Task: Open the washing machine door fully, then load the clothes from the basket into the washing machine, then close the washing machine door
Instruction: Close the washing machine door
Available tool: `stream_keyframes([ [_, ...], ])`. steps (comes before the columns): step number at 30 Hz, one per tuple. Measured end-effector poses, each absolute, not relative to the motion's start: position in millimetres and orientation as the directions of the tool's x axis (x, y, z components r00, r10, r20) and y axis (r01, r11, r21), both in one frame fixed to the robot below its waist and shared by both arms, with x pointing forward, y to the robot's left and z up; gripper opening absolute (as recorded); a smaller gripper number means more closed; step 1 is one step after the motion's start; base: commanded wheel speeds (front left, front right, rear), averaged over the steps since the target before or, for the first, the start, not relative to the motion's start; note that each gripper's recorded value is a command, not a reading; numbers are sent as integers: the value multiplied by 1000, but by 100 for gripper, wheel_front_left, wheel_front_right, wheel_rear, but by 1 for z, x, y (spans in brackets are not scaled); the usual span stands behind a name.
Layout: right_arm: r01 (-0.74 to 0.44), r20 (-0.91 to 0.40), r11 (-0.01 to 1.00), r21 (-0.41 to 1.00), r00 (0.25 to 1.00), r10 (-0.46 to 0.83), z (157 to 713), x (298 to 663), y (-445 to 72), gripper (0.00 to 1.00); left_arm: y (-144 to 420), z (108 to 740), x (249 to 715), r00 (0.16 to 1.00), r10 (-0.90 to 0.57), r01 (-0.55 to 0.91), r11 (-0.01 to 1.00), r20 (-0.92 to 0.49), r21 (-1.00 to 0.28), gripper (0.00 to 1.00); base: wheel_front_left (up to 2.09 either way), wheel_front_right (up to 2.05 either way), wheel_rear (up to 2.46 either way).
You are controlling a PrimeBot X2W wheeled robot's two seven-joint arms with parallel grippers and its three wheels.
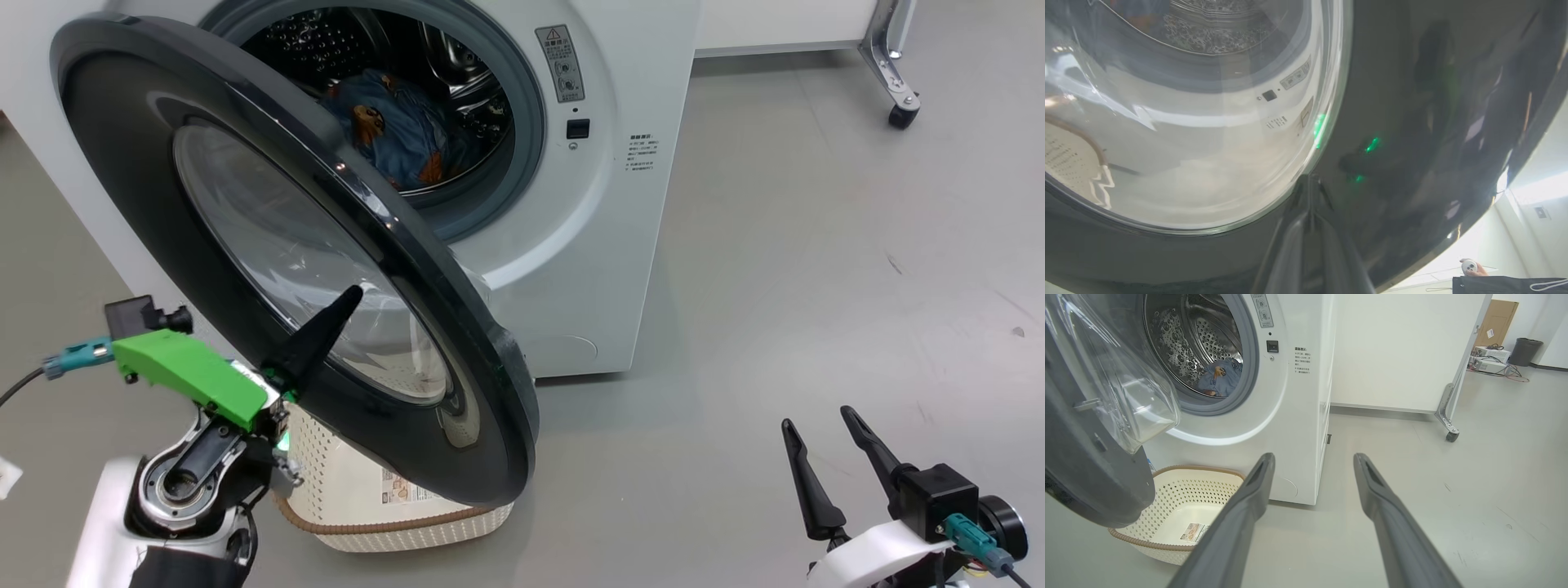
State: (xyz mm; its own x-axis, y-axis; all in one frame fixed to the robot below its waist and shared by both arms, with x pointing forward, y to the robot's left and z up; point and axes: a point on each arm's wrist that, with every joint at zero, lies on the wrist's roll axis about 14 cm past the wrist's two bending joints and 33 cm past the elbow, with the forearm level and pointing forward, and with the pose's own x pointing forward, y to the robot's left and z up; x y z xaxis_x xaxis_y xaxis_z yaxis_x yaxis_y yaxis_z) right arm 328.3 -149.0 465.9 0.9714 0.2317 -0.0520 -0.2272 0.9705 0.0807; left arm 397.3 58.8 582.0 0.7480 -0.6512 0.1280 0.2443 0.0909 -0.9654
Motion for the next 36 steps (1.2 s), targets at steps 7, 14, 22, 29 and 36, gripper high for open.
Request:
stream_keyframes([
  [7, -224, -43, 972, 77, 973, 227, 469, 330, -151, 100, 101, 568, 405, 867, -495, 258, 356, 53, -898, 100, 0, 0, 0],
  [14, -226, -40, 971, 78, 973, 229, 469, 331, -150, 100, 123, 552, 401, 923, -384, 256, 614, 1, -746, 100, 0, 0, 0],
  [22, -220, -38, 972, 78, 974, 223, 470, 332, -152, 100, 129, 537, 388, 947, -321, 278, 804, 10, -526, 100, 0, 0, 0],
  [29, -218, -34, 973, 76, 975, 221, 471, 332, -153, 100, 132, 518, 376, 959, -284, 259, 863, 8, -433, 100, 0, 0, 0],
  [36, -214, -30, 974, 75, 976, 217, 473, 332, -154, 100, 143, 496, 363, 977, -214, 199, 916, -4, -347, 100, 0, 0, 0],
])
